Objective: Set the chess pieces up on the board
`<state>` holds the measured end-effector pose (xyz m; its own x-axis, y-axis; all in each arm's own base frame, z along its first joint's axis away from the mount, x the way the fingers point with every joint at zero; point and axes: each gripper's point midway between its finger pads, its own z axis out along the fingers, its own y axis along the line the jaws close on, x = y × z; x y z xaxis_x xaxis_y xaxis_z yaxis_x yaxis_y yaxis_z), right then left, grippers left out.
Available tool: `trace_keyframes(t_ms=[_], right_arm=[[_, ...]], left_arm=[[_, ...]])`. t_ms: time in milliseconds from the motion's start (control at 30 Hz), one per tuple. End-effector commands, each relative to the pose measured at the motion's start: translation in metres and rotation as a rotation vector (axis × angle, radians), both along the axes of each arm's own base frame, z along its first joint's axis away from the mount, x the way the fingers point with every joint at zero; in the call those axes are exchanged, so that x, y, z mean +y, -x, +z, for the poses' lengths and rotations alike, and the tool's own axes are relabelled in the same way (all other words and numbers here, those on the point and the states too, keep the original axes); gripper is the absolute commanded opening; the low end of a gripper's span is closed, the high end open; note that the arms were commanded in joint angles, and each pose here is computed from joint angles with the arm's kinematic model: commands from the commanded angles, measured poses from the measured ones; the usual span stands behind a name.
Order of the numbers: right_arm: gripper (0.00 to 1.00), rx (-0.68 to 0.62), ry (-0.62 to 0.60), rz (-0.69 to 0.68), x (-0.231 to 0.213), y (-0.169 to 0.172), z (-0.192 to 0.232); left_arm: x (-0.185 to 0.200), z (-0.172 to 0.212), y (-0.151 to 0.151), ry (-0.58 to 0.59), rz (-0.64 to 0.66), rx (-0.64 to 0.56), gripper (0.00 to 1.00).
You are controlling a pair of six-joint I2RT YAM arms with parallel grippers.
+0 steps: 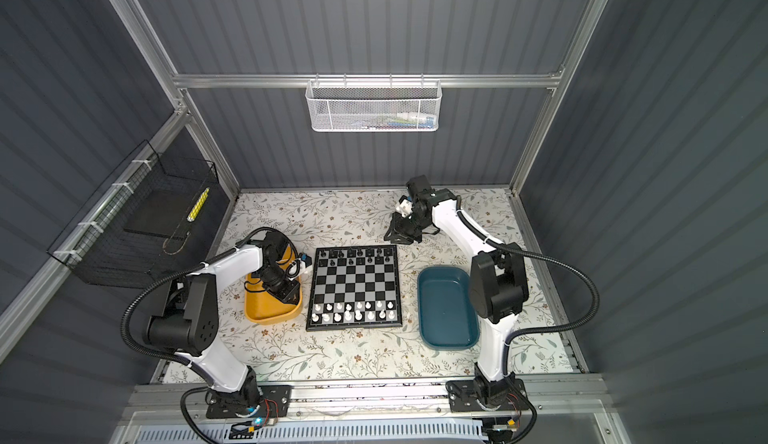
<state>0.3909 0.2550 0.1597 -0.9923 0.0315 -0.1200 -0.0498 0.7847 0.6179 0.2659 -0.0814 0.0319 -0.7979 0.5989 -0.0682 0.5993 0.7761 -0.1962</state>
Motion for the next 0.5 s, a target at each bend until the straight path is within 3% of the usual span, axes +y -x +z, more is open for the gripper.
trace_keyframes(t_ms=[0, 467], right_arm=[[0.28, -0.004, -0.007, 0.025, 0.0044, 0.0014, 0.0062], [0.28, -0.003, -0.01, 0.027, 0.005, 0.0017, 0.0067]], left_arm=[[-0.006, 0.0016, -0.0041, 0.021, 0.008, 0.001, 0.26], [-0.0057, 0.0026, -0.0042, 0.018, 0.007, -0.001, 0.17]])
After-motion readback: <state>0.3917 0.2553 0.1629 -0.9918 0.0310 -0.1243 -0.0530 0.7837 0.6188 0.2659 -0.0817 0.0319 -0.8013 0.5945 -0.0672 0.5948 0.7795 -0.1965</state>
